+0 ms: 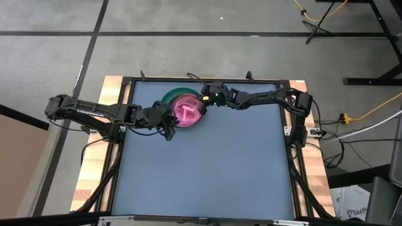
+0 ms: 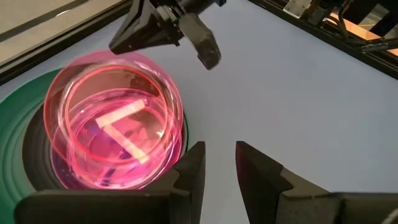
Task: Stack plastic plates
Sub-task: Stack the pink plate on the other pink plate
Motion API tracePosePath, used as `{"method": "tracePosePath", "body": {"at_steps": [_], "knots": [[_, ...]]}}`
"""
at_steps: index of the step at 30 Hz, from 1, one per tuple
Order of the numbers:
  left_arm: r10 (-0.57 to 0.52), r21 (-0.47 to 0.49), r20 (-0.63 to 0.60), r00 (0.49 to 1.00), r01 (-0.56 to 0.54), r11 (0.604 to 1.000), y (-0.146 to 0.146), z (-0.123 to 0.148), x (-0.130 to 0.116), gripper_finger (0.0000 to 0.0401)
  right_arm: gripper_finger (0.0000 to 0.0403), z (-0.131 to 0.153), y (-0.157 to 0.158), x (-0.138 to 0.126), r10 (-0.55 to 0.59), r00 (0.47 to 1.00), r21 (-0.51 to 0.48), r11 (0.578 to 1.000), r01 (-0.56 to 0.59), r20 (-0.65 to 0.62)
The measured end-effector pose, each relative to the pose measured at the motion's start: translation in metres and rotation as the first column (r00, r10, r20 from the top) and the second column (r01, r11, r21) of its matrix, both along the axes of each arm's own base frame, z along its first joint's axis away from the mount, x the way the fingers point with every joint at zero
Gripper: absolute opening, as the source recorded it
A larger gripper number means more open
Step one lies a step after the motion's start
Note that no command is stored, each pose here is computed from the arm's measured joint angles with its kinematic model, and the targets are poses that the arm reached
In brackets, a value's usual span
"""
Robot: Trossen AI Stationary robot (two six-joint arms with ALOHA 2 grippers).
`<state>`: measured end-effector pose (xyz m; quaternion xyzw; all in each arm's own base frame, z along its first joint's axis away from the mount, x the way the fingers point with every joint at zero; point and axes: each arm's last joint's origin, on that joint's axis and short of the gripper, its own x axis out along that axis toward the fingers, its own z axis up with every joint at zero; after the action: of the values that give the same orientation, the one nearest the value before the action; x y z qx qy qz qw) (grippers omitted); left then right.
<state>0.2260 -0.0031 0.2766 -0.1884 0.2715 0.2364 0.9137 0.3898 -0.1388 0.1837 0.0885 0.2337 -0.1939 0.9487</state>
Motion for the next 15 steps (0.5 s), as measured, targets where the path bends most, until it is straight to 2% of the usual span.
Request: {"method": "tracePosePath", "body": {"at_steps": [8, 15], "knots": [[0.000, 0.001, 0.000, 1.000, 0.000, 1.000, 0.000, 0.000, 0.000, 0.0082, 0.0001, 0.001, 0.018, 0.006, 0.007, 1.000, -0.004, 1.000, -0.007, 0.011], [0.000, 0.001, 0.000, 1.000, 0.000, 1.000, 0.000, 0.000, 0.000, 0.0082, 0.0001, 0.001, 0.018, 0.006, -0.025, 1.000, -0.023, 0.999, 0.025, 0.004]]}}
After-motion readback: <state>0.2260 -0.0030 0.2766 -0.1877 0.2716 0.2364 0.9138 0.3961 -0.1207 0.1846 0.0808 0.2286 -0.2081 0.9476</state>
